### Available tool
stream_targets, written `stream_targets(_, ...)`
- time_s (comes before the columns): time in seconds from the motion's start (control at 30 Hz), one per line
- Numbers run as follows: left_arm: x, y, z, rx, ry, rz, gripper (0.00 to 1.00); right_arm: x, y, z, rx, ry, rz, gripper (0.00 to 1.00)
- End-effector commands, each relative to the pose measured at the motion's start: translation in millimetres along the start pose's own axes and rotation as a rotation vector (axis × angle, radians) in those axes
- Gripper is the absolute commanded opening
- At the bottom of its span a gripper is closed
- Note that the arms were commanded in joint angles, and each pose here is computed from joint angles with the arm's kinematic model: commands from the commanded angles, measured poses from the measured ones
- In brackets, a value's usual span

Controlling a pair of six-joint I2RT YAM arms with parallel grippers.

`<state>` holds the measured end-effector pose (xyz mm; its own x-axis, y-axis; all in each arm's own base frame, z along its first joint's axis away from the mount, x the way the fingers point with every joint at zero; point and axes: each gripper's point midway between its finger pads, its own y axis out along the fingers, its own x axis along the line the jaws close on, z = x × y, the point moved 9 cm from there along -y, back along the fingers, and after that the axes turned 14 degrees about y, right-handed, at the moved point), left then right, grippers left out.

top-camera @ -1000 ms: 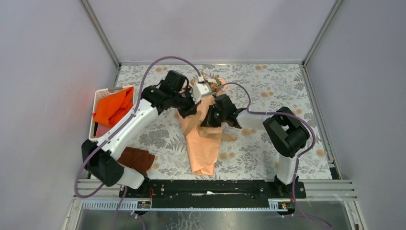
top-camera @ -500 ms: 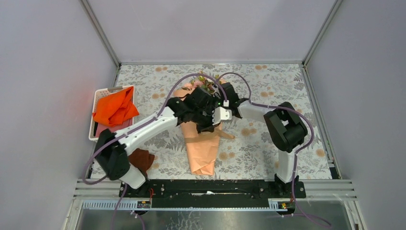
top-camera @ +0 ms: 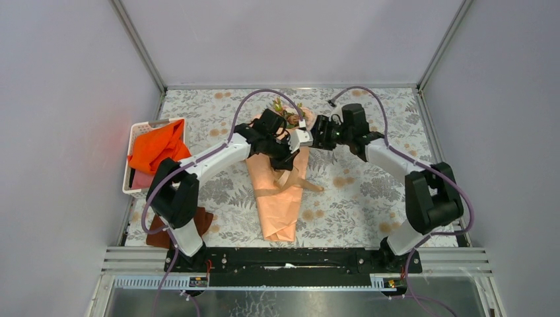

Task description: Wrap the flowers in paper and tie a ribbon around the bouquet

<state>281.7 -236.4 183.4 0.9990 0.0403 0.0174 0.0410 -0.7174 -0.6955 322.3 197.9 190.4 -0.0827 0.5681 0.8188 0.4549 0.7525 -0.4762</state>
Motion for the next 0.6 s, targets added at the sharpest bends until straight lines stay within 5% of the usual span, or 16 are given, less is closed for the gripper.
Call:
stream_targets(0.0, 17, -9, -19, -0.066, 0.038, -0.104, 0.0, 2, -36, 18, -0.011, -0.163, -0.085, 0.57)
stream_targets(0.23, 22, -8, -22, -0.064, 0.049, -0.116, 0.0, 0, -30, 79, 0.019, -0.258, -0.188, 0.67)
stream_targets(0.57, 22, -9, -23, -0.059, 0.06, -0.09, 0.0, 1, 5, 74, 0.003, -0.182, -0.231, 0.58)
